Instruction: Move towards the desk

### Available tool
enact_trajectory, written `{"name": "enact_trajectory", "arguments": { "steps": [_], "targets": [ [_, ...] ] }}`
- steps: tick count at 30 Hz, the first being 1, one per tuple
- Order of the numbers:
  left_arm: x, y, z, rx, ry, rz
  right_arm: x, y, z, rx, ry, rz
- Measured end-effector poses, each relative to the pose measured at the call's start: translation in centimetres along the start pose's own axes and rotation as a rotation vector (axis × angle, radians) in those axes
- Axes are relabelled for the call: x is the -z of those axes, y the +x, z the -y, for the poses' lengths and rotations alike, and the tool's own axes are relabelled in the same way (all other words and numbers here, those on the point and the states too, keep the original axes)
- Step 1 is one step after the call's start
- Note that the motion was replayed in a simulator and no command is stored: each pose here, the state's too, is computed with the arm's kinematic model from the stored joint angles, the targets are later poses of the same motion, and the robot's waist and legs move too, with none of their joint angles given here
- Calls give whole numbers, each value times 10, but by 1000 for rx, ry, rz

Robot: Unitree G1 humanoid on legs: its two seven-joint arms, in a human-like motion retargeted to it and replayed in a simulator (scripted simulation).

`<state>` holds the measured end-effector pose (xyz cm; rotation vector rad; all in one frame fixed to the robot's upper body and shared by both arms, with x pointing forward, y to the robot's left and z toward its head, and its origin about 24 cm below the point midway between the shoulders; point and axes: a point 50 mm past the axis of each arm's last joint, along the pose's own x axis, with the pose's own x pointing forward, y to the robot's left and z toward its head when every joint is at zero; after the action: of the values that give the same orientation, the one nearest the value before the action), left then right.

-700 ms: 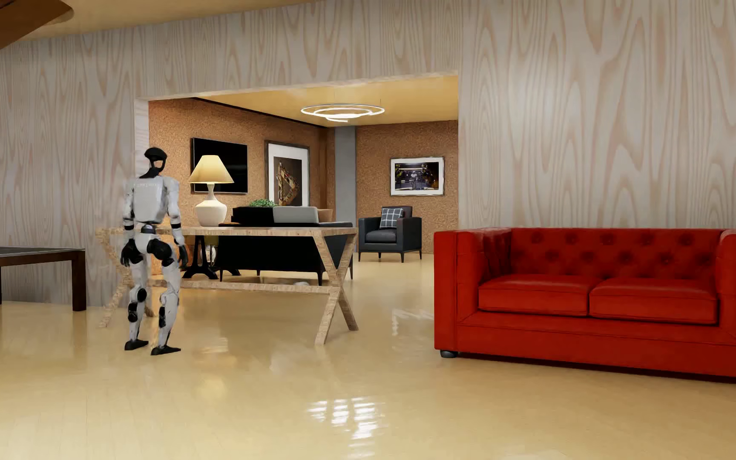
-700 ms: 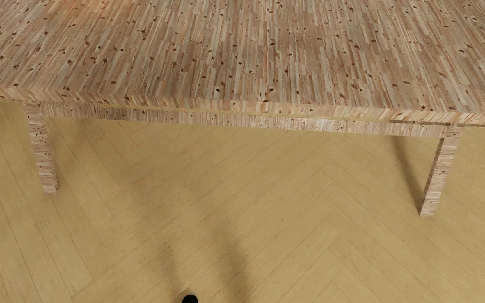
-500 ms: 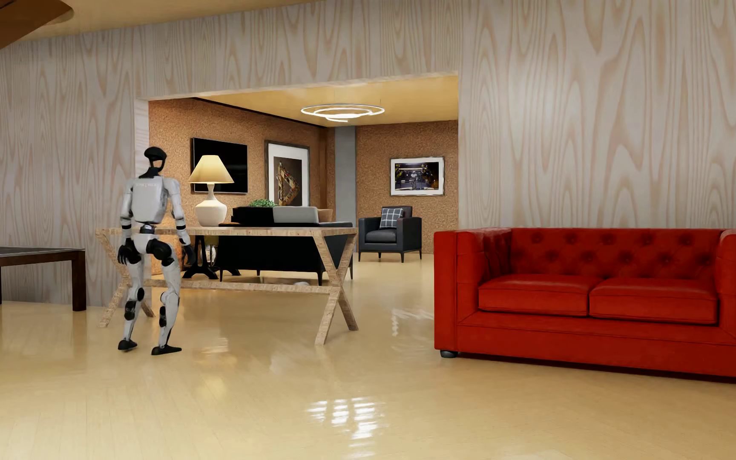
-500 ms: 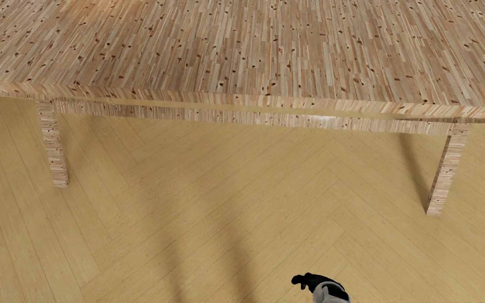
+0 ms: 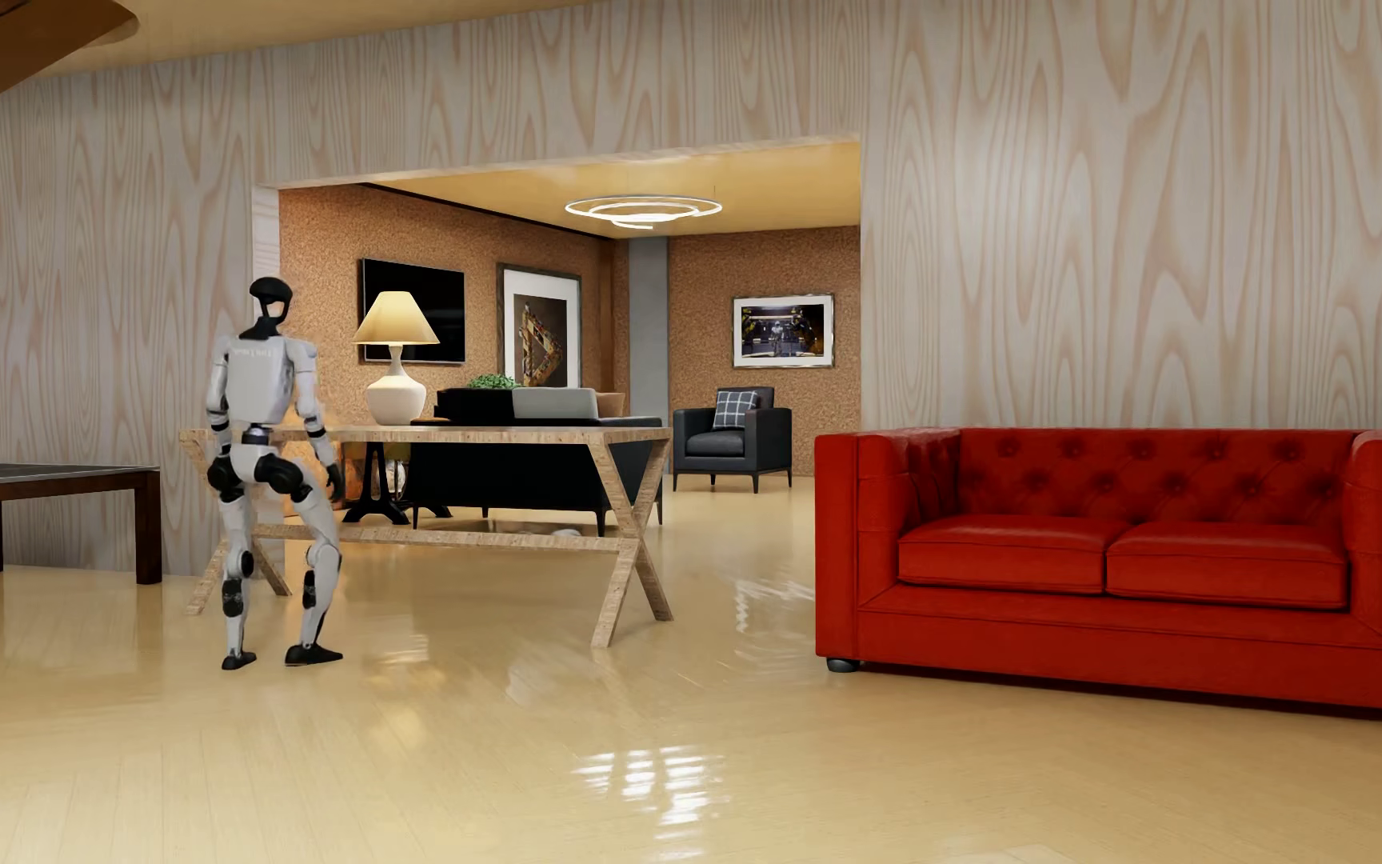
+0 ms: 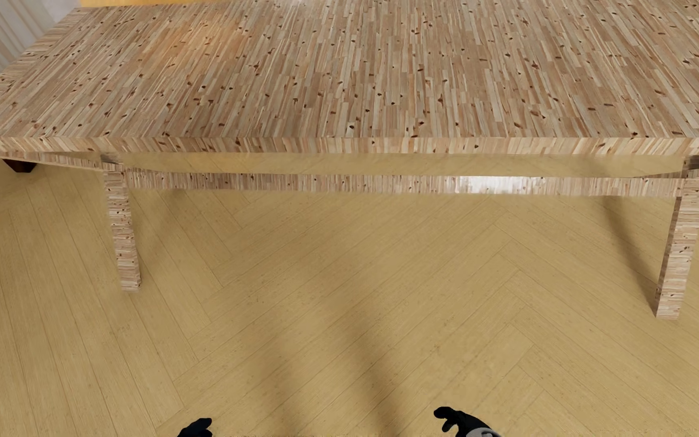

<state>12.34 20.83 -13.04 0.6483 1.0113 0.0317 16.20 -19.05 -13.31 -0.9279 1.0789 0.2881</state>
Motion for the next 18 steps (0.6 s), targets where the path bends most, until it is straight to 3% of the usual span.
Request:
{"name": "enact_trajectory", "arguments": {
  "steps": [2,8,14,18],
  "targets": [
    [10,-2,6,9,-12,-48,36,-2,-17,6,130,-166],
    [63,-13,28,163,88,-262,108,-34,-88,-279,55,-335],
    [75,-20,38,149,-48,-347,95,-35,-95,-336,-118,-261],
    [47,-6,35,158,-35,-282,56,-21,-66,-216,-148,-126]
  ]
}}
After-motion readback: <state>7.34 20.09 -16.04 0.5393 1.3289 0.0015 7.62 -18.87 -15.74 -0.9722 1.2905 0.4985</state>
